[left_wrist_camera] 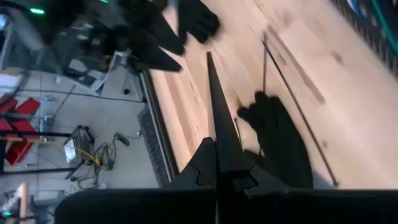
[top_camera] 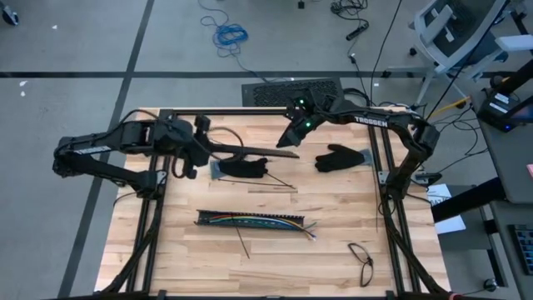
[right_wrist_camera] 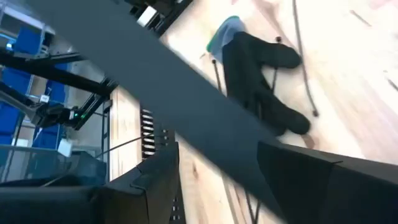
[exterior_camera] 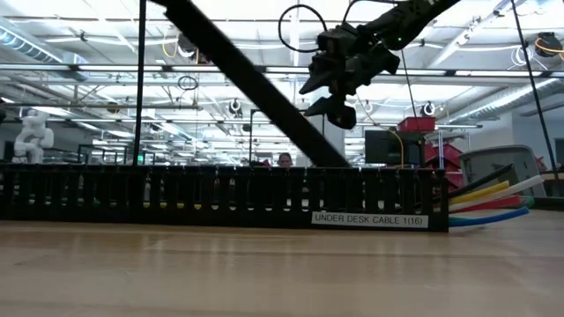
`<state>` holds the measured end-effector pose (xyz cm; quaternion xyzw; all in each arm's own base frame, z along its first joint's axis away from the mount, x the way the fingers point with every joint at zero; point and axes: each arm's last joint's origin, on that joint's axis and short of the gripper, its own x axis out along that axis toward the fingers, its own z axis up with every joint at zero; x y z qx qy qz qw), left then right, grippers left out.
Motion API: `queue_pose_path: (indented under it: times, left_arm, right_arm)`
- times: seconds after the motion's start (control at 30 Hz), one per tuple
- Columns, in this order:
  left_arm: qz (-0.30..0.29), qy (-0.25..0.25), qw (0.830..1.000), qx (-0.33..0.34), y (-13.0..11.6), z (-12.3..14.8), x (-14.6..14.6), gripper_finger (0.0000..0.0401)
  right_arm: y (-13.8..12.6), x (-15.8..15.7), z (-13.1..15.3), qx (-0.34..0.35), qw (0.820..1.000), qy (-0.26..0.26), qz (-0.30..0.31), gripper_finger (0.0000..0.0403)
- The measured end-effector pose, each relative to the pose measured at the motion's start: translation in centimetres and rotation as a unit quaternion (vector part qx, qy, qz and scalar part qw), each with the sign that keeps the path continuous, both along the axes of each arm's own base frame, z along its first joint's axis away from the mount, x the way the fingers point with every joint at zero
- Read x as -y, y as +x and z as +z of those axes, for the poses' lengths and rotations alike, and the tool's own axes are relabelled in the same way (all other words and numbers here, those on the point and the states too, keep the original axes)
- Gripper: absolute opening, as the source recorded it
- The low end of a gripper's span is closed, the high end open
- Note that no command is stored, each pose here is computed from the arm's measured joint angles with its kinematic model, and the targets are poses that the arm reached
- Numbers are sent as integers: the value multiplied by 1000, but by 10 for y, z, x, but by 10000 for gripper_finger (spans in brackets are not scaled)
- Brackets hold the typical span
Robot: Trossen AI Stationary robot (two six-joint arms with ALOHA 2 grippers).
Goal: Ziptie cables
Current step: Close the cable duct
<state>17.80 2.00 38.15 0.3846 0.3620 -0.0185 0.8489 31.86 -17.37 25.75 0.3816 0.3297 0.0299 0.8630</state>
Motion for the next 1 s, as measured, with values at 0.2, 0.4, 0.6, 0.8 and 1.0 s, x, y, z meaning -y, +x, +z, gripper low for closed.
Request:
queue_pose_path:
  times: [0.2, 0.4, 0.6, 0.8, 1.0]
  left_arm:
    - [45, -90, 990, 99, -15, 38, 2, 0]
    - [79, -99, 984, 122, -29, 53, 4, 0]
    - [85, 63, 994, -4, -43, 37, 7, 0]
    - [38, 200, 978, -37, -38, 38, 11, 0]
    - [16, 215, 976, -34, -37, 38, 18, 0]
  right_arm:
    - [-9, 12, 1, 13, 1000, 28, 2, 212]
    - [-17, 27, 1, 5, 999, 15, -38, 212]
    - [-35, 59, 6, 19, 991, 53, -125, 212]
    - [-36, 59, -3, -2, 984, 137, -116, 212]
    - [-25, 60, -5, -11, 977, 107, -183, 212]
